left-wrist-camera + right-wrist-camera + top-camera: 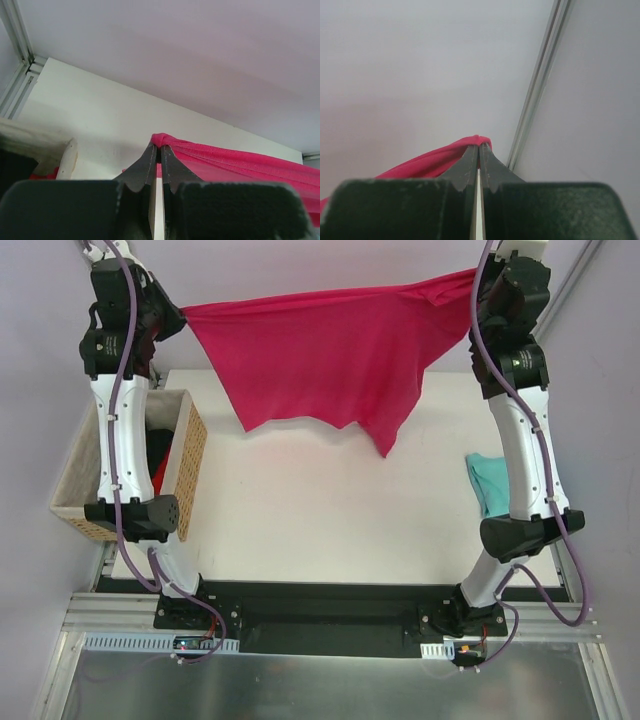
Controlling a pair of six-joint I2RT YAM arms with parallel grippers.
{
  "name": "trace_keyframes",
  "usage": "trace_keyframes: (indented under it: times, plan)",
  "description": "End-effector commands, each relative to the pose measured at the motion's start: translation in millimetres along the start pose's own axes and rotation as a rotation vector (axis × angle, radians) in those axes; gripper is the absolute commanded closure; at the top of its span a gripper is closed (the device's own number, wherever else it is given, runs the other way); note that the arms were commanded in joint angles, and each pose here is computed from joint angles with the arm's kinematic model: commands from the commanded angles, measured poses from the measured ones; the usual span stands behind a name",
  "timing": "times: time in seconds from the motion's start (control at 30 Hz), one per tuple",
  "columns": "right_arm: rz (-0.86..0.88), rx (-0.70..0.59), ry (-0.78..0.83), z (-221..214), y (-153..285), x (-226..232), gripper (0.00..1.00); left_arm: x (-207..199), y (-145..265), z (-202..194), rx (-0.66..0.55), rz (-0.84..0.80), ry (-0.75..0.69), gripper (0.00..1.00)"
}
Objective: Fold and stack the t-shirts
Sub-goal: Flatten out the tshirt
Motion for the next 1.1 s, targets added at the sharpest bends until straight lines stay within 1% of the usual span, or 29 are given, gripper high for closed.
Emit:
trace_keyframes:
  times: [0.0,0.13,0.33,0.53,0.9,1.07]
  plan:
    - [-0.14,-0.169,-0.086,43,1,-36,0.99,8,-10,25,-0.135,0.015,0.003,1.0]
    - [-0.184,-0.158,-0.059,36,-6,-44,0.99,8,-16,27,-0.157,0.017,0.003,1.0]
    - [-0.236,-0.092,-0.021,11,-14,-57,0.99,14,-25,19,-0.125,0.039,-0.004,1.0]
    - [-0.233,-0.036,0.004,-10,-23,-56,0.99,20,-33,12,-0.102,0.071,0.004,1.0]
    - [-0.157,0.063,-0.016,-44,-43,-35,0.99,25,-39,12,-0.121,0.122,0.024,1.0]
    - [-0.109,0.108,-0.038,-59,-53,-23,0.99,25,-52,9,-0.112,0.107,0.034,1.0]
Point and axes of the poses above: each gripper's point midway between its finger pads, its own y axis back along the fingers, its own x axis along the line the jaws close on, z = x × y, the point moved 10 cm from there along y, back along the fingers, and after that the axes turned 2 degrees about -y, right-handed, at the moved point
